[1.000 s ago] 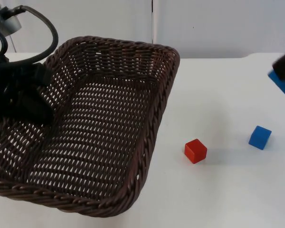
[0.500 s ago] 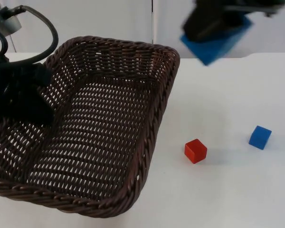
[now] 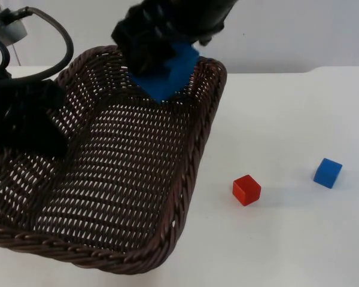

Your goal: Pick up the basket with the left hand and place the largest block into the basket with the right hand.

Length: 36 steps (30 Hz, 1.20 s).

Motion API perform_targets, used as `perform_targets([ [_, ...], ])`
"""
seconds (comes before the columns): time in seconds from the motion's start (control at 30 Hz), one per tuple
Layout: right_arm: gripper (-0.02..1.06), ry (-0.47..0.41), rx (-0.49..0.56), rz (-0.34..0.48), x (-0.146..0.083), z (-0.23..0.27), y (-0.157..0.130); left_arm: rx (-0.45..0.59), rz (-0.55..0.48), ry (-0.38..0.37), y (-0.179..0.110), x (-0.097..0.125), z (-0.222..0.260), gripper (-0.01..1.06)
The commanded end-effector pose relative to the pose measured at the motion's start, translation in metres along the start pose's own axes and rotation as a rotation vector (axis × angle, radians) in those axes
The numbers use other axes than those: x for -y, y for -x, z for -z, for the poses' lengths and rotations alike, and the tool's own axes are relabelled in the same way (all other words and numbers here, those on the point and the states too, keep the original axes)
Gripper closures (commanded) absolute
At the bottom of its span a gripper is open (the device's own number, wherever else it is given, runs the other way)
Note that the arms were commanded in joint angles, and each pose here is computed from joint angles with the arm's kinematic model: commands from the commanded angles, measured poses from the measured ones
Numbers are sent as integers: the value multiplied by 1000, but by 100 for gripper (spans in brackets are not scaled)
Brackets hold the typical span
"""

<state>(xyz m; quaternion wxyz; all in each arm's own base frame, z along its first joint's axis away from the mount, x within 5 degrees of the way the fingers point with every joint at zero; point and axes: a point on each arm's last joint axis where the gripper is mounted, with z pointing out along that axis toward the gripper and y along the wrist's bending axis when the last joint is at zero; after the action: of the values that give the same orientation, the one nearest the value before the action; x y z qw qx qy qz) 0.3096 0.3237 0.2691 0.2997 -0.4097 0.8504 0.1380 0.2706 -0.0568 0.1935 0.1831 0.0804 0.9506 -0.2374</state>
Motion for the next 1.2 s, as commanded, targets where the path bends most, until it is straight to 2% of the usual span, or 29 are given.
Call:
perform_targets([
  [0.0, 97, 9, 0, 4, -3, -3, 1, 16, 23, -28, 0, 5, 3, 105],
  [0.03, 91, 10, -7, 4, -3, -6, 0, 16, 23, -28, 0, 5, 3, 105],
  [0.07, 91, 10, -7, 4, -3, -6, 0, 16, 23, -28, 0, 5, 3, 105],
  [0.1, 83, 10, -9, 4, -3, -7, 0, 16, 23, -28, 0, 5, 3, 105],
  [0.13, 70, 11, -16, 3, -3, -9, -1, 16, 25, -29, 0, 5, 3, 105],
  [0.17, 65, 13, -20, 1, -3, -10, -2, 16, 25, -29, 0, 5, 3, 105],
  [0.23, 42, 12, -31, 4, -3, -10, -3, 16, 25, -29, 0, 5, 3, 105],
  [0.27, 42, 12, -31, 4, -3, -10, -3, 16, 25, -29, 0, 5, 3, 105],
  [0.37, 27, 10, -50, 10, -3, -8, -4, 16, 25, -29, 0, 5, 3, 105],
  [0.67, 26, 7, -115, 21, -3, 17, -6, 16, 23, -28, 0, 5, 3, 105],
  [0.93, 26, -11, -28, 8, -5, 66, -12, 15, 22, -27, 0, 5, 3, 105],
  [1.17, 26, -22, 43, 11, -9, 113, -44, 14, 21, -26, 0, 5, 3, 105],
])
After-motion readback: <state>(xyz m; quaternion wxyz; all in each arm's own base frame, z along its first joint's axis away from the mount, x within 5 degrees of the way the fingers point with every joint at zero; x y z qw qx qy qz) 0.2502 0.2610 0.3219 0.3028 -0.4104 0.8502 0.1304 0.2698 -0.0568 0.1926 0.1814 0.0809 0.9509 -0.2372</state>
